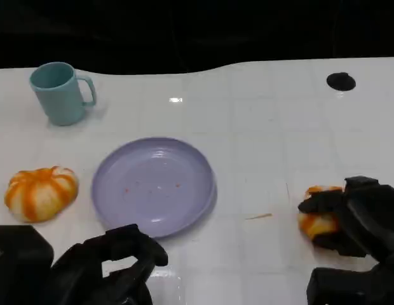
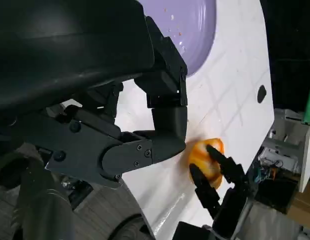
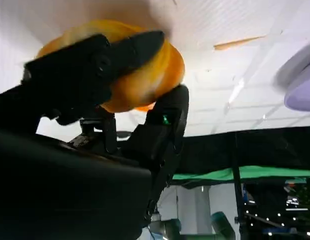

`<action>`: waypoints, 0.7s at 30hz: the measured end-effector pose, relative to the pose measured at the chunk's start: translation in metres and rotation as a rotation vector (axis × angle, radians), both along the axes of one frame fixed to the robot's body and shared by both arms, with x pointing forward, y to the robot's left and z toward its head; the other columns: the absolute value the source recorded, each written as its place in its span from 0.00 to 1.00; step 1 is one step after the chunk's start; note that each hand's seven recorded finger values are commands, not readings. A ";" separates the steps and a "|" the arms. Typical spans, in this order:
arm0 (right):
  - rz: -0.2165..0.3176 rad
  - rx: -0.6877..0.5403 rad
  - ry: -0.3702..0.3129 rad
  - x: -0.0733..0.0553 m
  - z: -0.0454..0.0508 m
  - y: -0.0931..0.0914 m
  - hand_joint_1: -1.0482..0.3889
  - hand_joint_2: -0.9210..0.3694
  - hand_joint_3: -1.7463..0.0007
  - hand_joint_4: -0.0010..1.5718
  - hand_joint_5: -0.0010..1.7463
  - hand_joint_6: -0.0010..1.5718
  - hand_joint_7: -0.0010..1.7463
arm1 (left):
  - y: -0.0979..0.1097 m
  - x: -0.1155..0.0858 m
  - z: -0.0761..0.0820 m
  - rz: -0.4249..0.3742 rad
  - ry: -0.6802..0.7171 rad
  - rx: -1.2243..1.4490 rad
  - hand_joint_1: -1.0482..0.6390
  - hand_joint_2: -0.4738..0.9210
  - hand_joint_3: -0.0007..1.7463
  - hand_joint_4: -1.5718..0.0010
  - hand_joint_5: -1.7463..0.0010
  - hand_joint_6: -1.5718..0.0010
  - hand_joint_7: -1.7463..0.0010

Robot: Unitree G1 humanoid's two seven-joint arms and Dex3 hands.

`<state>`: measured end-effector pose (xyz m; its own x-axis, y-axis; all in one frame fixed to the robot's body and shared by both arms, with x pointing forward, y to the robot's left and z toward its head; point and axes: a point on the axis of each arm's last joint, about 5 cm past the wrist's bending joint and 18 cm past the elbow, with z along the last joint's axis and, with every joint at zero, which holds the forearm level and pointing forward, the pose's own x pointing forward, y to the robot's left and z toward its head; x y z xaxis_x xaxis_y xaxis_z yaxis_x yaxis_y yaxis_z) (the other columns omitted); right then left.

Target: Grasp the bread from the table and place it into the plate.

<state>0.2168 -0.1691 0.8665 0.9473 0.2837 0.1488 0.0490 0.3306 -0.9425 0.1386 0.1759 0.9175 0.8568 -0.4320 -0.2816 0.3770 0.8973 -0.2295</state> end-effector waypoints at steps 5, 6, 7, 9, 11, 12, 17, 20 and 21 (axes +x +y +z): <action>-0.003 -0.005 -0.029 0.000 -0.0031 -0.001 0.66 0.42 0.43 0.61 1.00 0.51 0.91 | 0.000 0.000 0.000 0.000 0.000 0.000 0.40 0.94 0.41 0.55 0.00 0.61 0.16; -0.001 -0.001 -0.039 0.001 -0.0034 -0.001 0.66 0.42 0.42 0.61 1.00 0.50 0.91 | 0.000 0.000 0.000 0.000 0.000 0.000 0.40 0.94 0.41 0.55 0.00 0.61 0.16; 0.001 0.001 -0.048 0.001 -0.0034 0.000 0.66 0.41 0.42 0.60 1.00 0.50 0.92 | 0.000 0.000 0.000 0.000 0.000 0.000 0.40 0.93 0.41 0.55 0.00 0.61 0.16; 0.001 0.004 -0.060 0.003 -0.0025 0.000 0.66 0.43 0.39 0.61 1.00 0.50 0.92 | 0.000 0.000 0.000 0.000 -0.001 0.000 0.40 0.94 0.41 0.55 0.00 0.62 0.16; 0.006 0.007 -0.072 0.004 -0.0008 0.000 0.68 0.48 0.34 0.62 1.00 0.51 0.91 | 0.000 0.000 0.000 0.000 -0.001 0.000 0.40 0.93 0.41 0.55 0.00 0.62 0.16; 0.012 0.013 -0.080 0.005 -0.0001 0.001 0.68 0.49 0.33 0.62 1.00 0.52 0.91 | 0.000 0.000 0.000 0.000 -0.001 0.000 0.40 0.93 0.41 0.55 0.00 0.62 0.16; 0.044 0.056 -0.110 0.007 0.0055 0.006 0.62 0.44 0.34 0.62 1.00 0.46 0.99 | 0.000 0.000 0.000 -0.002 -0.001 -0.001 0.41 0.93 0.42 0.55 0.00 0.62 0.16; 0.080 0.104 -0.128 0.011 0.0131 0.015 0.62 0.46 0.34 0.63 1.00 0.48 0.95 | -0.002 0.001 0.000 0.001 -0.002 -0.006 0.41 0.93 0.42 0.55 0.00 0.62 0.16; 0.094 0.121 -0.137 0.013 0.0162 0.019 0.62 0.46 0.34 0.62 1.00 0.50 0.90 | -0.003 0.001 0.000 0.001 -0.002 -0.008 0.41 0.93 0.42 0.55 0.00 0.62 0.16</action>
